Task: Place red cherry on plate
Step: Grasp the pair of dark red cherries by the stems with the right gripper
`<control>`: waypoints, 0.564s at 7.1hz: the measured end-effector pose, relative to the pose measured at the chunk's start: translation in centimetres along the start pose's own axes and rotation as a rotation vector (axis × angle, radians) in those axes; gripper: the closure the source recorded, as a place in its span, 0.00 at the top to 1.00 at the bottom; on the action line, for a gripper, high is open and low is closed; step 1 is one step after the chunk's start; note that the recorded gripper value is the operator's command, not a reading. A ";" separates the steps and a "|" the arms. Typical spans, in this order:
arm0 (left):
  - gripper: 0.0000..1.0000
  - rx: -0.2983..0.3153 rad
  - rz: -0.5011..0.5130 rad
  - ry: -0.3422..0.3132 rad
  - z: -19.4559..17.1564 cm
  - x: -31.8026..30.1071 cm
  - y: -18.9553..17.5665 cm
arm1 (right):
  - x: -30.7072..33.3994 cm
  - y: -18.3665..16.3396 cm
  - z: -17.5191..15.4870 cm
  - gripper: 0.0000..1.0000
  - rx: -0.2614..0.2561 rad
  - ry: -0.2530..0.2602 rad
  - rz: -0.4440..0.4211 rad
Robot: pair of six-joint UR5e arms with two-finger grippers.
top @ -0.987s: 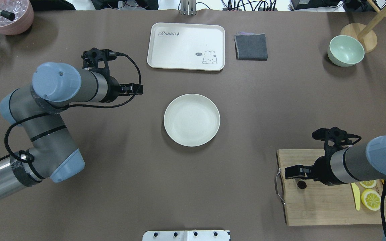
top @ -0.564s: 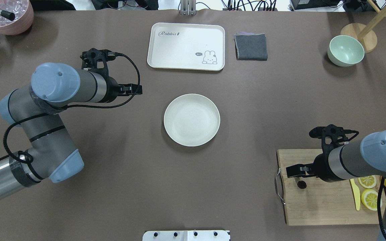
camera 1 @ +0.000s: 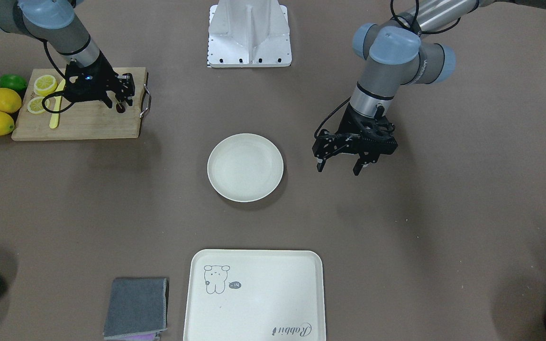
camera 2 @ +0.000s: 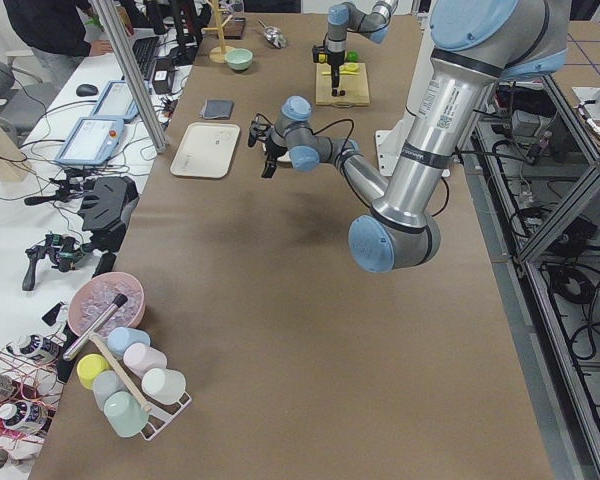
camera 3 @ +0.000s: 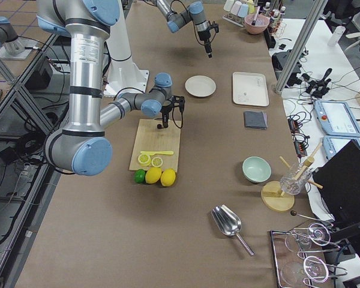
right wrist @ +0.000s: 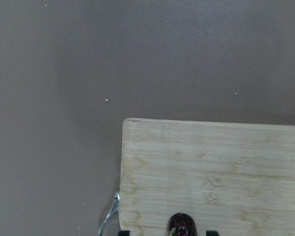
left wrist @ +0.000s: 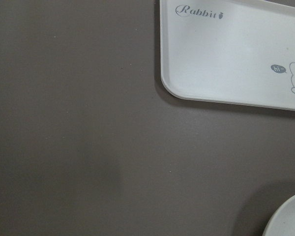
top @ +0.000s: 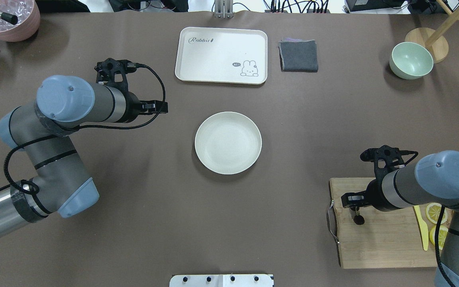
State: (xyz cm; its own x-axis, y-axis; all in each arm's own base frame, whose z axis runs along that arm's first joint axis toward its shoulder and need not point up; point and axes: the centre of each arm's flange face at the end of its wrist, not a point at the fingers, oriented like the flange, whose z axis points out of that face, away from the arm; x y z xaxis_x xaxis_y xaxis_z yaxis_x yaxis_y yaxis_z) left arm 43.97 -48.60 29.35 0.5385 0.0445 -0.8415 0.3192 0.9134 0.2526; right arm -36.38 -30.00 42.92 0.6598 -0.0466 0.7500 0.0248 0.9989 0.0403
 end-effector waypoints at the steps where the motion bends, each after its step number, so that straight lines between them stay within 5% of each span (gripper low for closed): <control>1: 0.98 -0.001 0.000 0.000 0.0 0.0 0.0 | 0.1 -0.1 -0.1 0.00 0.008 0.003 0.001; 4: 0.98 0.002 0.001 0.007 -0.1 0.4 -0.1 | 0.4 -0.7 -0.9 0.00 0.027 0.000 0.010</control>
State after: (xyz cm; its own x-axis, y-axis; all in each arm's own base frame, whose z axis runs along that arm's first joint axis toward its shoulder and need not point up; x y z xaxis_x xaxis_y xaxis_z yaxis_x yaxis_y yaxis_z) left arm 44.04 -48.57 28.95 0.5334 0.0484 -0.8445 0.3201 0.9126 0.2545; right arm -35.46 -30.71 42.62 0.6598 -0.0364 0.7505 -0.0020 0.9987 0.0502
